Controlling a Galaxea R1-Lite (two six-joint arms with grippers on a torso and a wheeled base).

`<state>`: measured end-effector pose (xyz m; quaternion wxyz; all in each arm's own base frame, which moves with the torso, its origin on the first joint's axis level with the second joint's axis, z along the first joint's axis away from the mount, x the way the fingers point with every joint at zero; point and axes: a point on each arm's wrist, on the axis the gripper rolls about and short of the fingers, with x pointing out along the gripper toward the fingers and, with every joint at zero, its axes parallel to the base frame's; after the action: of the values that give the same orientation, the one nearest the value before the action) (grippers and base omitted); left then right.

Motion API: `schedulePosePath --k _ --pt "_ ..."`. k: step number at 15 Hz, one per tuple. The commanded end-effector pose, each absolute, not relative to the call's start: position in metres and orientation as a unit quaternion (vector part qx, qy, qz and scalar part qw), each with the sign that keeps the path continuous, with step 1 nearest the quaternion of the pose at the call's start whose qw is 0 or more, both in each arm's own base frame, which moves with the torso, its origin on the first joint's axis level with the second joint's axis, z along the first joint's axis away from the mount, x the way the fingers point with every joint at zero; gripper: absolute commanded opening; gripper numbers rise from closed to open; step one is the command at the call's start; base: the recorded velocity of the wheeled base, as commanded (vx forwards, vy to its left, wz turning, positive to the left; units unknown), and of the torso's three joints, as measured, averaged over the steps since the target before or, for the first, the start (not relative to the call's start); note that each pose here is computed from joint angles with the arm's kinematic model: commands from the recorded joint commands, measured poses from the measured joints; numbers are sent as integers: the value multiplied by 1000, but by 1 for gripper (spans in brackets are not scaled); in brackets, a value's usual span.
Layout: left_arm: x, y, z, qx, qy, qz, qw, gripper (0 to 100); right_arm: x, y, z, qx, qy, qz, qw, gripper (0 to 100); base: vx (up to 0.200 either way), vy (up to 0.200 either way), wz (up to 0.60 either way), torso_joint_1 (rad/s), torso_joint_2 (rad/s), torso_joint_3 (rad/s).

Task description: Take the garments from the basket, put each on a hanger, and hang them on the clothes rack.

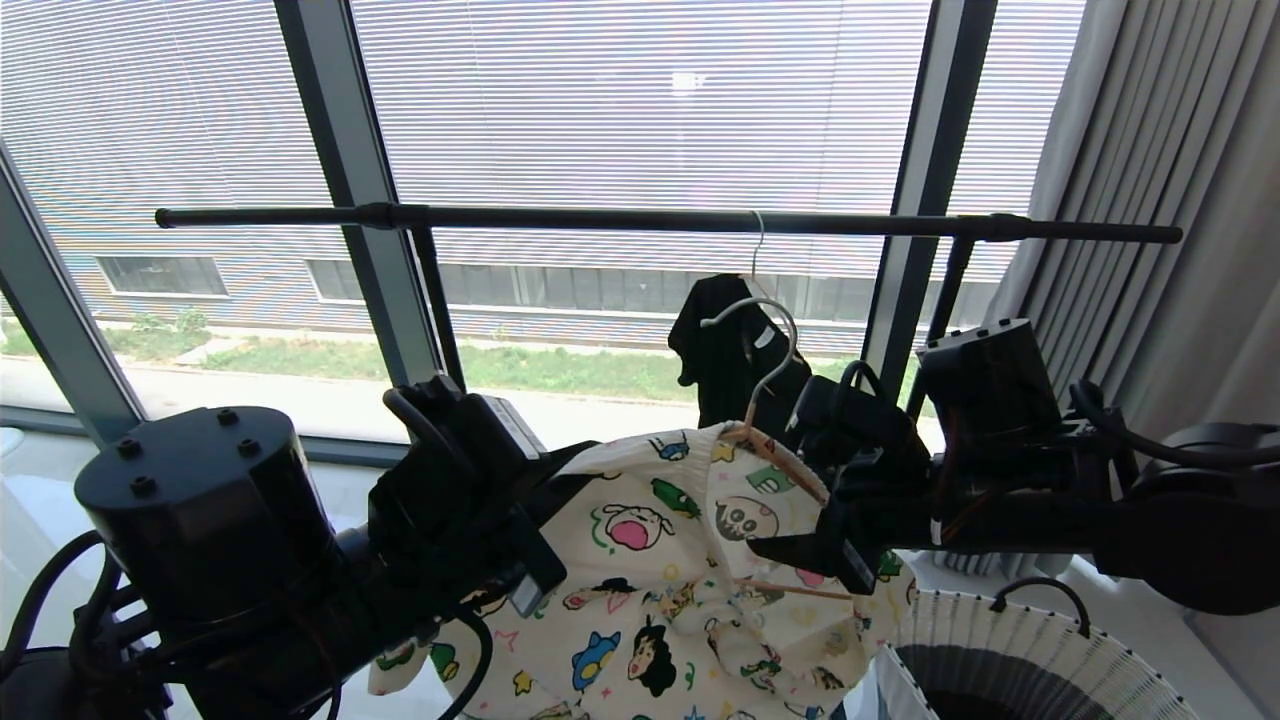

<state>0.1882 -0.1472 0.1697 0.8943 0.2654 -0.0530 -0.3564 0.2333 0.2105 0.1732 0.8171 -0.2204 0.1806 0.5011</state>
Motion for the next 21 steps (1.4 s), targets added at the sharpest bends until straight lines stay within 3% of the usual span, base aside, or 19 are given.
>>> schedulePosePath --k 1,7,8,11,14,17,21 --pt "188 -147 170 265 -54 -357 894 0 235 211 171 -221 182 500 817 0 0 0 0 0 0 0" --pt "186 -146 165 263 -56 -357 894 0 237 213 183 -223 124 497 829 0 0 0 0 0 0 0" --pt "187 -146 164 260 -55 -355 896 100 236 212 185 -232 107 497 829 0 0 0 0 0 0 0" --pt "192 -138 155 260 -33 -340 903 100 246 203 189 -272 48 478 834 0 0 0 0 0 0 0" --pt "199 -111 149 258 -24 -285 923 100 265 179 193 -325 1 436 839 0 0 0 0 0 0 0" --pt "199 -82 134 254 10 -237 938 100 273 170 201 -322 -36 413 851 0 0 0 0 0 0 0" --pt "230 -64 106 179 96 -187 961 100 271 167 212 -315 -86 406 853 0 0 0 0 0 0 0"
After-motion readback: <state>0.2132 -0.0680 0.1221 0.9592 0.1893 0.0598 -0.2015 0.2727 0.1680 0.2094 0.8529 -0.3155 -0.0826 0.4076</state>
